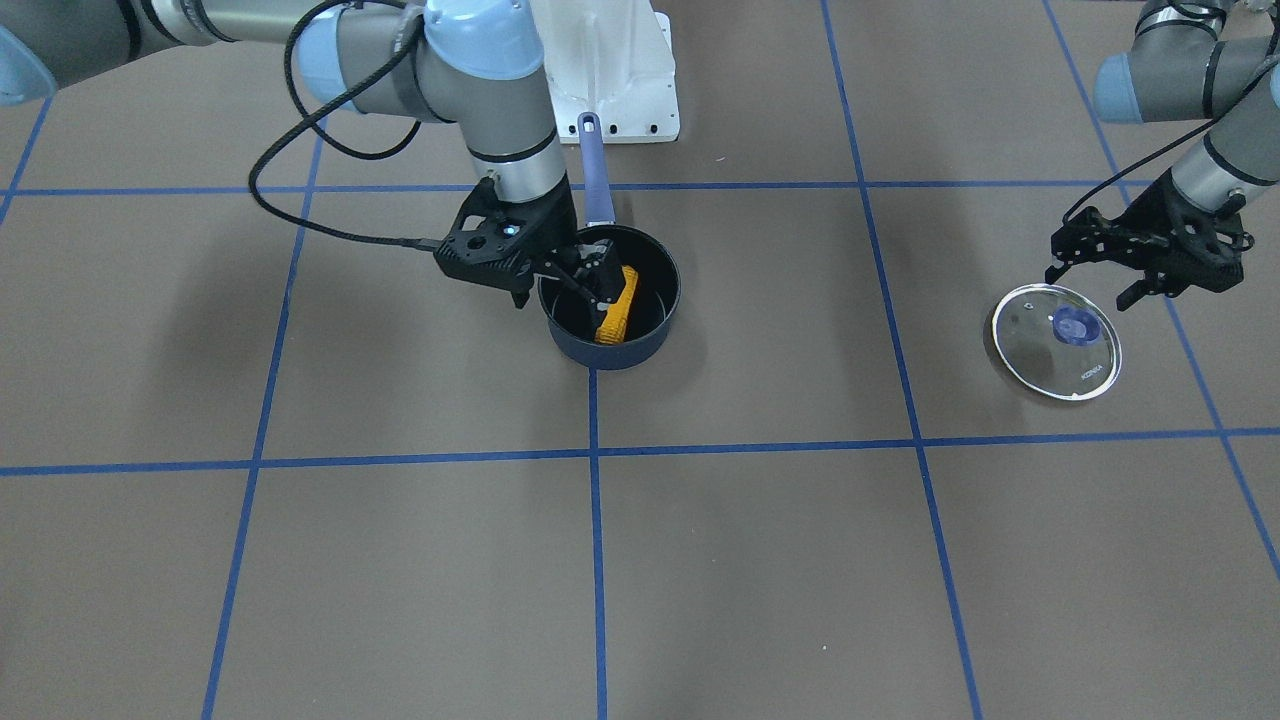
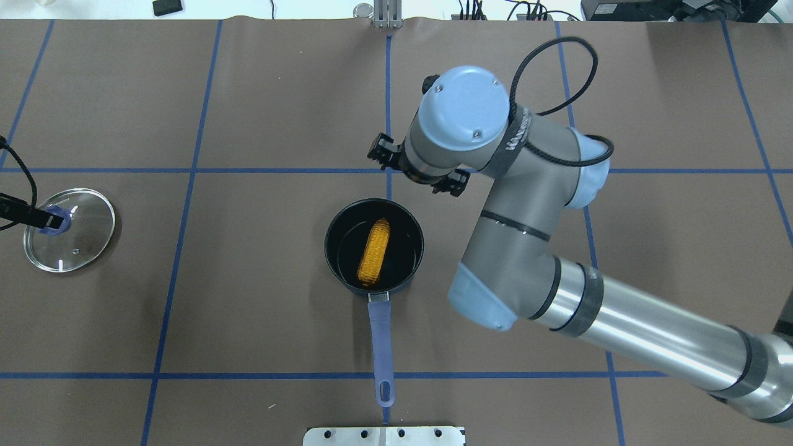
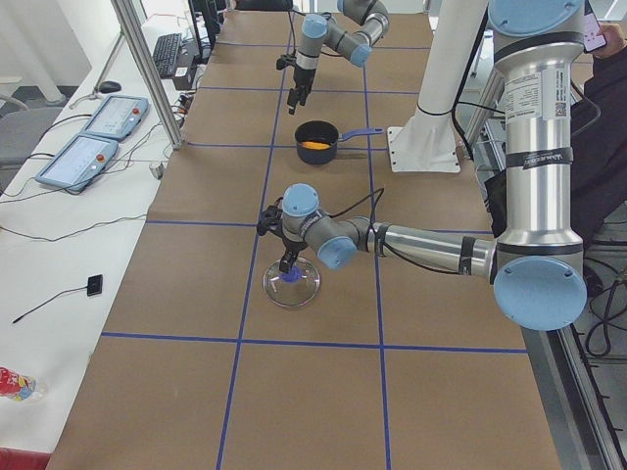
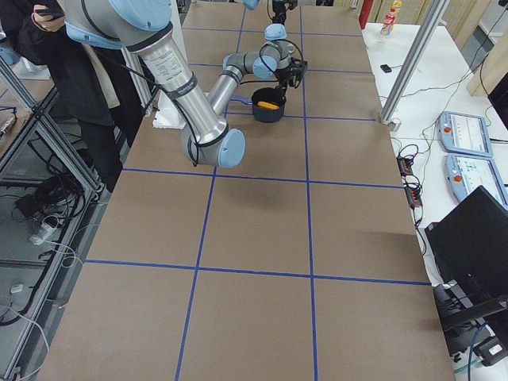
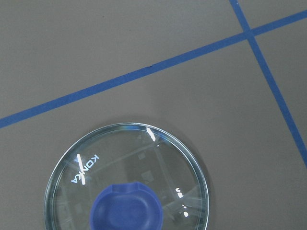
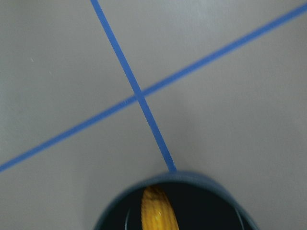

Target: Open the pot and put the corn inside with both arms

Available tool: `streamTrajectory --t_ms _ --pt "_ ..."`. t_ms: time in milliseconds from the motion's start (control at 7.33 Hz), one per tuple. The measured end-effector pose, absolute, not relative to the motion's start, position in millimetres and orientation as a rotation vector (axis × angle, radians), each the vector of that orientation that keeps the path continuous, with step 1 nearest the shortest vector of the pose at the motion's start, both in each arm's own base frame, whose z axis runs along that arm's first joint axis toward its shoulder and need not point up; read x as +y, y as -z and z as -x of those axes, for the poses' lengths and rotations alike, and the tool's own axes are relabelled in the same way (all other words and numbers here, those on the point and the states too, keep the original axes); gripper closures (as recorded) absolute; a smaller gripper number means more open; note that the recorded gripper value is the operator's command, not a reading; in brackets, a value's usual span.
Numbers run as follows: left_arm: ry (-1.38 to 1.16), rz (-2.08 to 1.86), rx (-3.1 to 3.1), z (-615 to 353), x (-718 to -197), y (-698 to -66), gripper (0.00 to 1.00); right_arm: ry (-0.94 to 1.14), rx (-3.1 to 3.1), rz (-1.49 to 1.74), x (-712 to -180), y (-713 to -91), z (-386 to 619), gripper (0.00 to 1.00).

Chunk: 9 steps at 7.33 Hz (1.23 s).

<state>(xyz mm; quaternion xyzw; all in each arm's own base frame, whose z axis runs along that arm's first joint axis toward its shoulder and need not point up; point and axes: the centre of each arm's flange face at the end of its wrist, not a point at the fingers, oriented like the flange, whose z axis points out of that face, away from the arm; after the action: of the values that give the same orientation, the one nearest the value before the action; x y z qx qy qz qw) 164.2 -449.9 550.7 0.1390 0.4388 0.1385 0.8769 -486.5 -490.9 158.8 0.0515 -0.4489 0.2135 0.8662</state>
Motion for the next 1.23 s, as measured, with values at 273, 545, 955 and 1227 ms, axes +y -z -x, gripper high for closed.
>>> streamTrajectory --t_ms 273,545,955,1227 --pt "-0.26 -0.287 0.942 -141.6 -457.6 -550.9 0.02 -0.308 -0.897 -0.24 -562.4 -224.4 389.8 0.0" --pt "-0.264 -0.29 0.941 -103.2 -467.4 -557.7 0.02 -0.173 -0.824 -0.305 -606.3 -300.4 291.3 0.0" --pt "-0.295 -0.291 0.891 -42.1 -489.9 -562.8 0.02 -0.104 -0.814 -0.243 -623.1 -392.3 183.7 0.0" --pt "-0.307 -0.305 0.866 -12.1 -501.8 -568.6 0.02 -0.066 -0.838 -0.202 -616.7 -458.9 104.5 0.0"
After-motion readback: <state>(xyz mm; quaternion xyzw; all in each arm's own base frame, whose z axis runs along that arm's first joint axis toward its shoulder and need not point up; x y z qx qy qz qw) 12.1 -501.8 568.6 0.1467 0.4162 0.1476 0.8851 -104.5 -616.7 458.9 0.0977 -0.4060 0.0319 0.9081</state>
